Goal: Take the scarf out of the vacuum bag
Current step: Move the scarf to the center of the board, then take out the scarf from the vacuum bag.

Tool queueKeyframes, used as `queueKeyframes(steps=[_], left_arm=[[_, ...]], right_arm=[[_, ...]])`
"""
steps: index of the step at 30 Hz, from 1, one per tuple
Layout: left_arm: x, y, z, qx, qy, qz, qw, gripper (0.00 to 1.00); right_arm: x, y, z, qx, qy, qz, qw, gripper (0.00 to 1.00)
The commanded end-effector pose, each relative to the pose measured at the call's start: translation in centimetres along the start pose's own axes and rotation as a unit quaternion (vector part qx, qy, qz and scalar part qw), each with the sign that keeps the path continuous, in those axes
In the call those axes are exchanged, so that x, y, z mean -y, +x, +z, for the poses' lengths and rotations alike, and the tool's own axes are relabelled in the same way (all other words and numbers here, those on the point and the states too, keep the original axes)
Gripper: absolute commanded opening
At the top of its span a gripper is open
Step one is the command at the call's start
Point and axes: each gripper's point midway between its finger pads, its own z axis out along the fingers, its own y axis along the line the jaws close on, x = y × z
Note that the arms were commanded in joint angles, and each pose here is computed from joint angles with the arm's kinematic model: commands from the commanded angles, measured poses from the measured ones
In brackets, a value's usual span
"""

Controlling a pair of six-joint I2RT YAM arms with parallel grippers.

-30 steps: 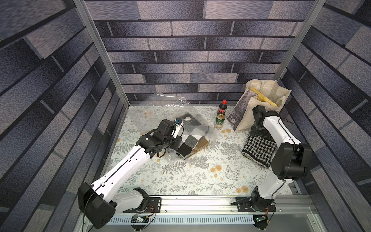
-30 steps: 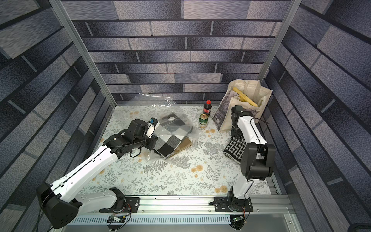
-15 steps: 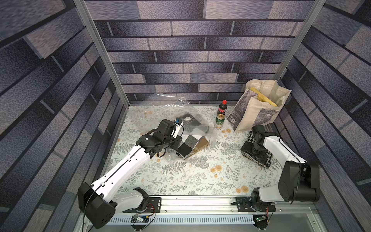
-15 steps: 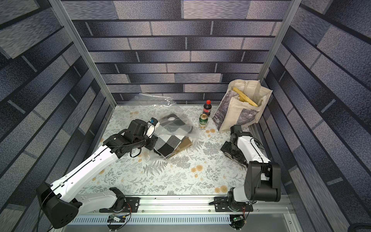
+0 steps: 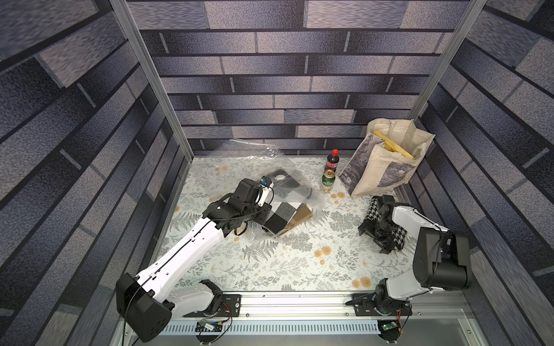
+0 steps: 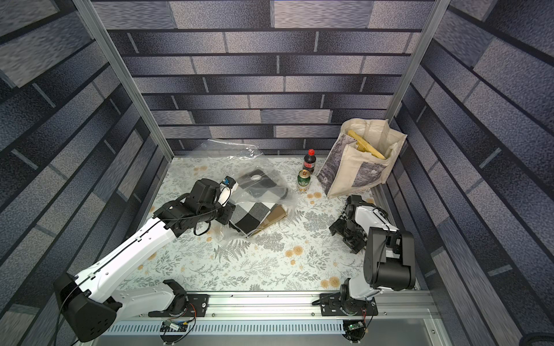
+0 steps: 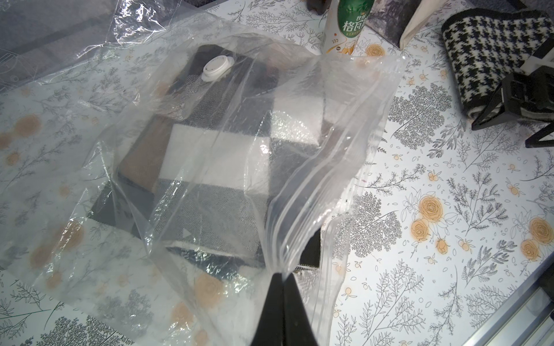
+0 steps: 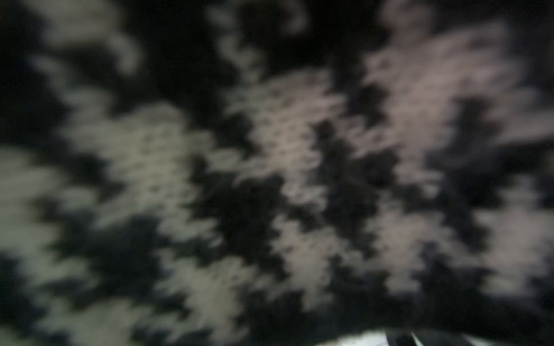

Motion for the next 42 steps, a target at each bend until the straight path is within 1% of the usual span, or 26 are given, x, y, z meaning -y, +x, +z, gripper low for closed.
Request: queueKeyframes(steps=[1, 6, 10, 14, 16, 19, 22, 25, 28, 30, 32, 35, 37, 39, 42], left_arm=[[-0.2, -0.2, -0.7, 0.014, 0.000, -0.012, 1.000, 0.00], [-0.2, -0.3, -0.7, 0.015, -0.001, -0.012, 1.000, 0.00], [-0.2, -0.4, -0.8, 0.016, 0.001, -0.013, 1.000, 0.00], [-0.2, -0.3, -0.8, 0.017, 0.001, -0.012, 1.000, 0.00], [-0.2, -0.3, -0.8, 0.017, 0.000, -0.013, 1.000, 0.00], [-0.3, -0.3, -0.6, 0.013, 0.001, -0.013, 1.000, 0.00], [-0.2, -0.3, -0.5, 0.012, 0.003, -0.014, 1.000, 0.00], [-0.3, -0.3, -0.5, 0.012, 0.000, -0.014, 1.000, 0.00], [-0.3, -0.2, -0.4, 0.010, 0.000, -0.013, 1.000, 0.00], [-0.3, -0.1, -0.2, 0.008, 0.001, -0.012, 1.000, 0.00], [-0.1, 0.0, -0.1, 0.005, 0.005, -0.012, 1.000, 0.00], [0.1, 0.0, 0.2, 0.002, 0.009, -0.012, 1.000, 0.00], [0.1, 0.1, 0.3, -0.001, 0.010, -0.011, 1.000, 0.00], [0.2, 0.1, 0.4, -0.001, 0.010, -0.010, 1.000, 0.00], [0.3, 0.1, 0.4, 0.000, 0.010, -0.008, 1.000, 0.00]], right_arm=[[0.7, -2.2, -0.8, 0.032, 0.015, 0.003, 0.999, 1.00], [2.3, -4.2, -1.6, 0.035, 0.053, -0.012, 0.998, 1.00], [2.6, -5.0, -1.5, 0.032, 0.059, -0.012, 0.998, 1.00], [0.9, -4.3, -2.3, 0.035, 0.000, -0.020, 0.999, 1.00], [-0.4, -3.7, -3.8, 0.051, -0.043, -0.037, 0.997, 1.00], [-3.2, -2.2, -7.1, 0.090, -0.094, -0.094, 0.987, 1.00], [-6.4, 0.0, -10.0, 0.098, -0.150, -0.148, 0.972, 1.00], [-9.7, 2.7, -11.7, 0.080, -0.232, -0.181, 0.953, 1.00], [-13.1, 5.5, -13.5, 0.081, -0.327, -0.211, 0.918, 1.00], [-14.9, 7.1, -14.4, 0.088, -0.386, -0.217, 0.892, 1.00], [-16.4, 8.3, -15.0, 0.087, -0.429, -0.218, 0.872, 1.00], [-18.2, 10.5, -15.0, 0.069, -0.458, -0.231, 0.855, 1.00], [-19.3, 11.8, -14.9, 0.060, -0.459, -0.249, 0.851, 1.00], [-20.5, 13.6, -14.7, 0.053, -0.462, -0.272, 0.842, 1.00], [-22.6, 15.9, -14.3, 0.044, -0.481, -0.289, 0.827, 1.00]])
